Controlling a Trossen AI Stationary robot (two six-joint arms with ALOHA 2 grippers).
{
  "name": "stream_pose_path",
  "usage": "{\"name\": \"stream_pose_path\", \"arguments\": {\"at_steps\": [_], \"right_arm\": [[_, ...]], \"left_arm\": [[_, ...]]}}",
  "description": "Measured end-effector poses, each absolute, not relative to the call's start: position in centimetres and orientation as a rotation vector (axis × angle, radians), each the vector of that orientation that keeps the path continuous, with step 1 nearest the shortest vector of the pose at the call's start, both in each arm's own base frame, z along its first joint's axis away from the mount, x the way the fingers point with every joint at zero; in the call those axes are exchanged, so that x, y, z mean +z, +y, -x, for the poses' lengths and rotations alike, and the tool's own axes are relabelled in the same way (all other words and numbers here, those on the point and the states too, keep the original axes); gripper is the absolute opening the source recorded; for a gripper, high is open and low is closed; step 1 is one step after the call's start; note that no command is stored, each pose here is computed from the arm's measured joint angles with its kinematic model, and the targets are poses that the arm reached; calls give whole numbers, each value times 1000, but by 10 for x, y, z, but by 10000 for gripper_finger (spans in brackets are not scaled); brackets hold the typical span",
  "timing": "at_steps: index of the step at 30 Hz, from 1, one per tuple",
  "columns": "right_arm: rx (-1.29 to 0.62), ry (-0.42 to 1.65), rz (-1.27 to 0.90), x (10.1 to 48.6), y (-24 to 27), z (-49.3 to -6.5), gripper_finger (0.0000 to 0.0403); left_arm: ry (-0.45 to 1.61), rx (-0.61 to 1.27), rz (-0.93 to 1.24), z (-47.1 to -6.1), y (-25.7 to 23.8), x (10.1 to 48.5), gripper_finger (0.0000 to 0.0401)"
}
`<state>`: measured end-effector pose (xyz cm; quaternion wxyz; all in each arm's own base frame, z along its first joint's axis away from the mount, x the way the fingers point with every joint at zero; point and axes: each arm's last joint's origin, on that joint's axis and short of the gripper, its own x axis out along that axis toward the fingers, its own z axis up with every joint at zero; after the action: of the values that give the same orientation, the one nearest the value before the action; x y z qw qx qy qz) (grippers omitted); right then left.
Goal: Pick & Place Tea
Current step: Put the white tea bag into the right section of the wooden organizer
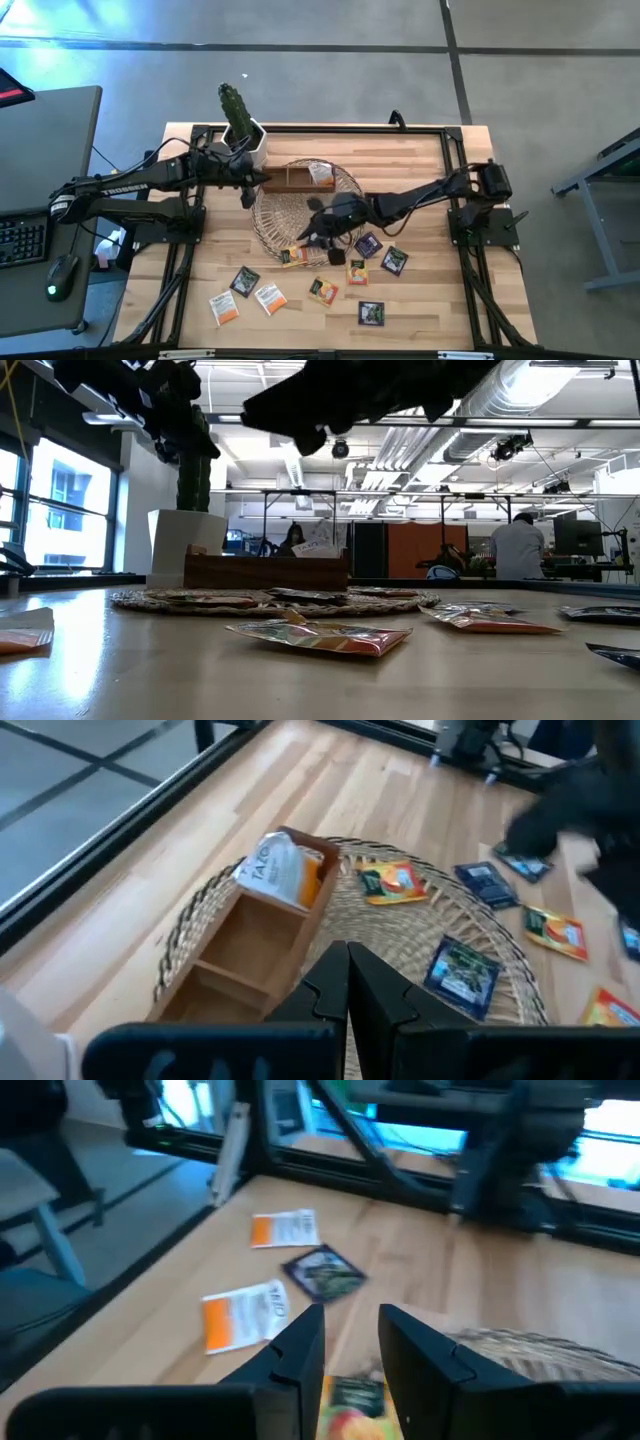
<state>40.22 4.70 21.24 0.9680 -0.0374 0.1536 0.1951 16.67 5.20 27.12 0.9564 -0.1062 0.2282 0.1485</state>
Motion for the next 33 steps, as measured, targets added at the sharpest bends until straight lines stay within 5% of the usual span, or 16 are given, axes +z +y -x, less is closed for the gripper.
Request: {"name": "stream_pose_path", "arguments": {"at_steps": [14,33], "right_arm": [[517,391,-34,179,92,-462,95],[506,566,-109,114,111,-525,95]], "left_arm": [[555,133,362,-168,46,263,30],[428,156,368,-84,20,299,12]]}}
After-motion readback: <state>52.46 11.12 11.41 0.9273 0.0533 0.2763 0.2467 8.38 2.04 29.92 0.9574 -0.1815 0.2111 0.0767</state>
